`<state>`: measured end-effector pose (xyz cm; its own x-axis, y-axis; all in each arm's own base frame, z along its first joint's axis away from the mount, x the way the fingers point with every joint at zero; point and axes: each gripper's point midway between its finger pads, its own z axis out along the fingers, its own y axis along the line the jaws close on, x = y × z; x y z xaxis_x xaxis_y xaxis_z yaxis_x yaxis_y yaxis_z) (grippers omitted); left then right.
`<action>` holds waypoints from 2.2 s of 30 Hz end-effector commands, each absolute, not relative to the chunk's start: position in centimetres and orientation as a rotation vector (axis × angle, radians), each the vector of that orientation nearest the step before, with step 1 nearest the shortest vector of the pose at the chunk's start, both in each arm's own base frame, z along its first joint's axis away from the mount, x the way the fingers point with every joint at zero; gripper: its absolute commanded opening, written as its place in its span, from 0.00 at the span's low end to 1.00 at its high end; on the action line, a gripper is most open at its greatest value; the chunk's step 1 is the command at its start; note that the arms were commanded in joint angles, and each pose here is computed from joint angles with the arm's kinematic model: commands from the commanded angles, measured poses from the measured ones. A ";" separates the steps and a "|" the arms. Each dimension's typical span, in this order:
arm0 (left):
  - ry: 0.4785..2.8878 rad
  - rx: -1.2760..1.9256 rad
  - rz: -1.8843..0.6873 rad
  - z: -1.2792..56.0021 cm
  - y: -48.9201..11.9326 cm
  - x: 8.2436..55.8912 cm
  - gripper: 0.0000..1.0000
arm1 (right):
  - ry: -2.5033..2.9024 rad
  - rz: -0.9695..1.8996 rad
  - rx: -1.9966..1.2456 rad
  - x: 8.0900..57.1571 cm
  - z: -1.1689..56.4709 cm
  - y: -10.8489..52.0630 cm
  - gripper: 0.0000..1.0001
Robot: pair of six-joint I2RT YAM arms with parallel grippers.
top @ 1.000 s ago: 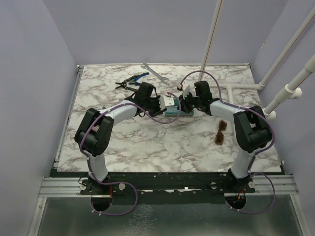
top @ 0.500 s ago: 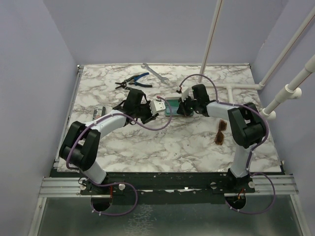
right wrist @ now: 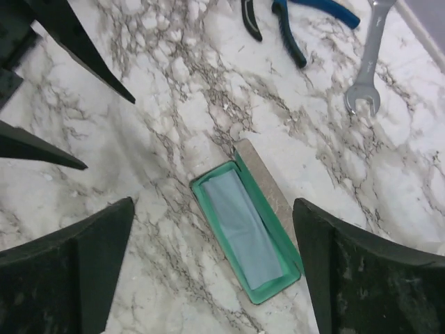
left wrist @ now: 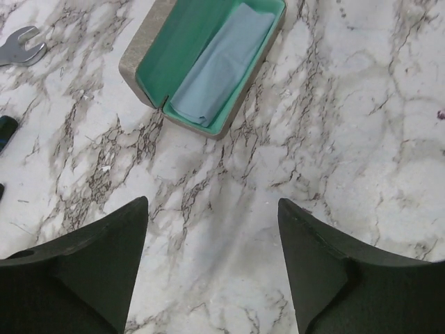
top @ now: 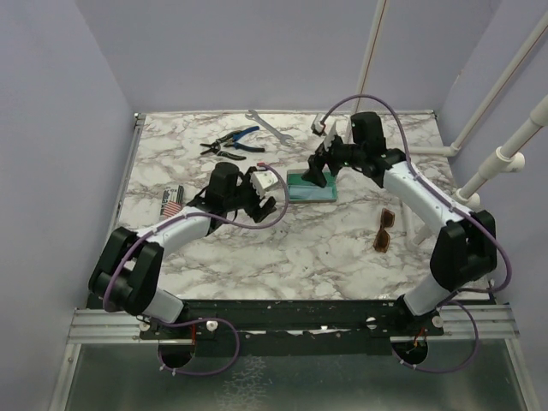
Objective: Organize the sunglasses
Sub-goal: Move the sunglasses to the center of the board.
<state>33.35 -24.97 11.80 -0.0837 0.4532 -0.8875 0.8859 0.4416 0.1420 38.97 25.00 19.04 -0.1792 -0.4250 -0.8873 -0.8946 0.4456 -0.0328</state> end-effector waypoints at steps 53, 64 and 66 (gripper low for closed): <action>1.772 0.288 -0.582 16.7 -19.7 33.5 0.84 | 2.918 0.070 0.875 25.6 1.1 4.8 0.54; 1.734 0.351 -0.544 17.2 -19.7 33.9 0.82 | 2.820 0.487 1.134 27.9 2.9 12.2 0.46; 1.735 0.350 -0.543 17.1 -19.8 34.0 0.82 | 2.799 0.505 1.181 28.7 3.0 13.0 0.46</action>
